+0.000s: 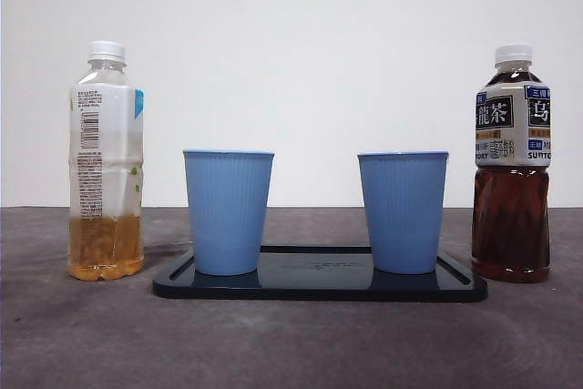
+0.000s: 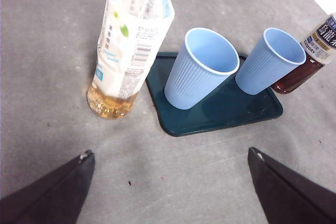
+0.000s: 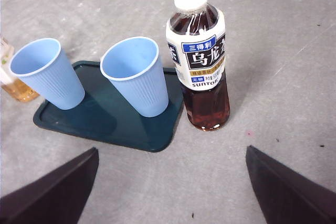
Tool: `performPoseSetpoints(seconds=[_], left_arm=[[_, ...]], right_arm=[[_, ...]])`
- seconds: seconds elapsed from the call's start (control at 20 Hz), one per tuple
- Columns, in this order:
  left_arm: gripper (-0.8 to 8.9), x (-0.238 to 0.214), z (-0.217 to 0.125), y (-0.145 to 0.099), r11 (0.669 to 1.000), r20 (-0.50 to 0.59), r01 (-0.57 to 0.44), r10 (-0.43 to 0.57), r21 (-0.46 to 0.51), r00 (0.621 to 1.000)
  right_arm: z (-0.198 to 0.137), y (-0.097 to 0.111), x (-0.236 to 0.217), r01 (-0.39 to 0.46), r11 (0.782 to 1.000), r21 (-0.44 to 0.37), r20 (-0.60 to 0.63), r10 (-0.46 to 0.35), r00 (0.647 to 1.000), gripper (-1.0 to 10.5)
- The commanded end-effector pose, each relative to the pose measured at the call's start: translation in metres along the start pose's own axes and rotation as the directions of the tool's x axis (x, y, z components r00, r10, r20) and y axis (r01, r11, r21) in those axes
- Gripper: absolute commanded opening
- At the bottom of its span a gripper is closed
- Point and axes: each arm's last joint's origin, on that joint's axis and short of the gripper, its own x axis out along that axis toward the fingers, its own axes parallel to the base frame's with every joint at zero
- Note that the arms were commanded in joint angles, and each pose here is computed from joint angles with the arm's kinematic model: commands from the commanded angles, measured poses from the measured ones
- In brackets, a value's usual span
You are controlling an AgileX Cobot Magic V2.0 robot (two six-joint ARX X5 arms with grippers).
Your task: Pour the drink into the cup
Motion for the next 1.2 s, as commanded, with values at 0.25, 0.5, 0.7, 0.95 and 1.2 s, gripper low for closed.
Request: performPoseSetpoints(seconds=[0.25, 0.5, 0.7, 0.95, 1.2], left_arm=[[4.71, -0.003, 0.006, -0.002, 0.999, 0.028, 0.008, -0.009, 0.032, 1.0], [4.71, -0.003, 0.006, -0.002, 0.999, 0.028, 0.007, -0.008, 0.032, 1.0], [4.7, -0.003, 0.006, -0.002, 0.999, 0.028, 0.008, -0.009, 0.032, 1.0], [4.7, -0.003, 0.006, -0.002, 0.999, 0.028, 0.008, -0.009, 0.032, 1.0], [4.7, -0.003, 0.006, -0.002, 0.999, 0.027, 0.007, -0.008, 0.032, 1.0]], right_arm=[[-0.013, -0.011, 0.032, -0.049, 0.986, 0.16, 0.051, 0.041, 0.998, 4.5], [-0.034, -0.019, 0.071, -0.039, 0.979, 0.198, 0.066, 0.026, 0.997, 4.5], [-0.046, -0.022, 0.102, -0.002, 0.986, 0.169, 0.075, -0.011, 0.997, 4.5], [-0.046, -0.024, 0.131, 0.034, 0.993, 0.114, 0.13, -0.049, 0.99, 4.5], [-0.048, -0.03, 0.156, 0.084, 0.991, 0.1, 0.134, -0.097, 0.986, 4.5]])
